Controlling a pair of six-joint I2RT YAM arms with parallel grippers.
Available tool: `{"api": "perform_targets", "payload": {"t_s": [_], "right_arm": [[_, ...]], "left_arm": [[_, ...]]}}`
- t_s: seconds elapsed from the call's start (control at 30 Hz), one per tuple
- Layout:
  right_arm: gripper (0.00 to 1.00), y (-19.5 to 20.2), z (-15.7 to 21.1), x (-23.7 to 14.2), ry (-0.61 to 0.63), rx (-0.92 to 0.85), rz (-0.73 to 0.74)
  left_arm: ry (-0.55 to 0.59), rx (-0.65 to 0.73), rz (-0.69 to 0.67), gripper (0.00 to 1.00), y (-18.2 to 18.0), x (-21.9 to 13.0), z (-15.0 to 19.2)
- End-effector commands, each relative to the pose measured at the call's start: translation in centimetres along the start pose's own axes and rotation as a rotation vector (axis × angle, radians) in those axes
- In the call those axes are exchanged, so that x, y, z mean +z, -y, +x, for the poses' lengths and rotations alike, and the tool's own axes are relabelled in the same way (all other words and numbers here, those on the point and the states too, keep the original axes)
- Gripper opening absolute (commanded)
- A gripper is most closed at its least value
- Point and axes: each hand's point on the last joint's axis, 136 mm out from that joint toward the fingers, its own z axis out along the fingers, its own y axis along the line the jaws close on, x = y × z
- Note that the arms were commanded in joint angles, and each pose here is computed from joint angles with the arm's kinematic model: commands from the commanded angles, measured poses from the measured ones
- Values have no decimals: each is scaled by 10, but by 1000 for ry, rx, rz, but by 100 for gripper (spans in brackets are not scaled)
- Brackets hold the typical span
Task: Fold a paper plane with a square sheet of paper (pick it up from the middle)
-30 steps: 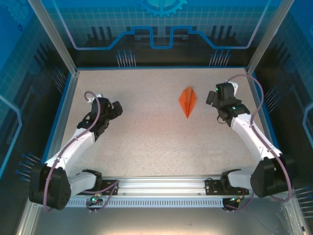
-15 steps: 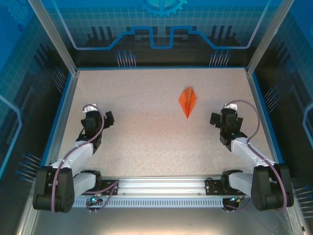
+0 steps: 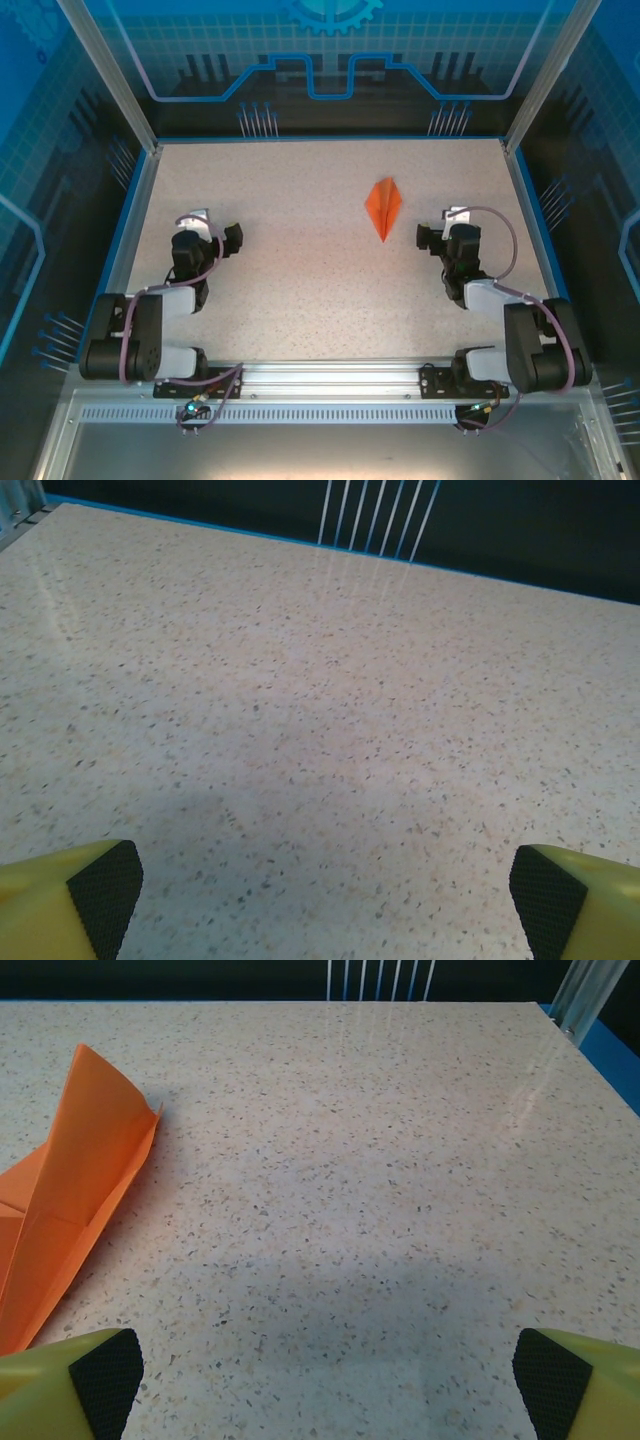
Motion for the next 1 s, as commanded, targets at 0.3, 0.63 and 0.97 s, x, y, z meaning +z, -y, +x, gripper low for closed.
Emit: {"api": "perform_targets", "payload": {"t_s": [0.3, 0.63, 0.97], "right_arm": [[99, -8, -5, 21, 80, -29, -55], [100, -14, -3, 24, 55, -68, -49], [99, -14, -3, 24, 54, -69, -50]], "left_arm": [[52, 15, 39, 98, 2, 10, 0], [-28, 83, 11, 98, 11, 27, 2], [-46, 106, 49, 99, 20, 28, 3]]}}
